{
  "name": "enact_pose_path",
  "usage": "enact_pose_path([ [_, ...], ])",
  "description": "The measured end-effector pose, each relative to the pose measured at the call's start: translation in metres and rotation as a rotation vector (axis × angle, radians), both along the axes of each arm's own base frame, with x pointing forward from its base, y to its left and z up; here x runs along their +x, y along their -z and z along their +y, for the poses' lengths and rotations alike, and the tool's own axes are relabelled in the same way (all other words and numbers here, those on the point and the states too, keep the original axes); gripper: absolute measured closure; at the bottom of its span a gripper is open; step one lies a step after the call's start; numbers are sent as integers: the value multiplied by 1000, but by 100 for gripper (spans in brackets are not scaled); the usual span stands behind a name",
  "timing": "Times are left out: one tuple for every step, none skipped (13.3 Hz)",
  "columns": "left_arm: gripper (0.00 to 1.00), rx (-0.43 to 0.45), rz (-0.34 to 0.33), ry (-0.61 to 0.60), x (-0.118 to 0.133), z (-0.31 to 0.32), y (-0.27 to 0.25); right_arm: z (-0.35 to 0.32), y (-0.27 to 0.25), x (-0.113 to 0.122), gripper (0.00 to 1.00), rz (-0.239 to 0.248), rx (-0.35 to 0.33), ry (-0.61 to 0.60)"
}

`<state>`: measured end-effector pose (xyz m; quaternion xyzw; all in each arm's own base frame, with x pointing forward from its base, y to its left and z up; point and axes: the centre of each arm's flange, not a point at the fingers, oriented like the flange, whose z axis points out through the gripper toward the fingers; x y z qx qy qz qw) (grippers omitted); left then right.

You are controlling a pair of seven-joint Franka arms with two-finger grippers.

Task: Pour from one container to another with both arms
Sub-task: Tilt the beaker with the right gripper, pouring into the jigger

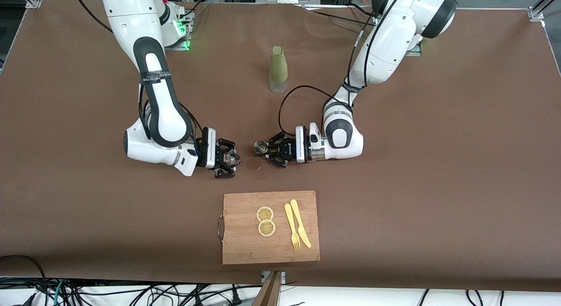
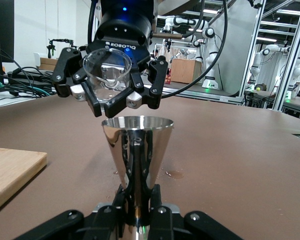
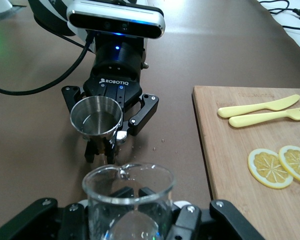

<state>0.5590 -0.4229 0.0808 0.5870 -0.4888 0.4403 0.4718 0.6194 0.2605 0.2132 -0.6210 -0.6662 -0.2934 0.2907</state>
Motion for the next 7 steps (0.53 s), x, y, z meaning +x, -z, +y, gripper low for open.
enact_pose_path([
  [79, 8, -2, -6, 1, -3, -1, 3, 1, -2, 88, -6, -9, 2],
  [79, 14, -5, -10, 2, -6, -2, 7, 1, -3, 88, -13, -19, 2],
  [79, 17, -8, -12, 3, -10, -4, 12, 2, -6, 88, -18, -32, 3],
  [79, 20, -9, -14, 3, -12, -4, 17, 2, -9, 88, -20, -44, 3],
  [79, 22, -10, -14, 2, -14, -5, 23, 1, -12, 88, -26, -57, 3],
  [79, 24, -11, -15, 2, -16, -5, 28, 0, -14, 88, -32, -71, 2],
  [79, 26, -12, -16, 2, -16, -6, 31, -2, -15, 88, -36, -91, -3],
])
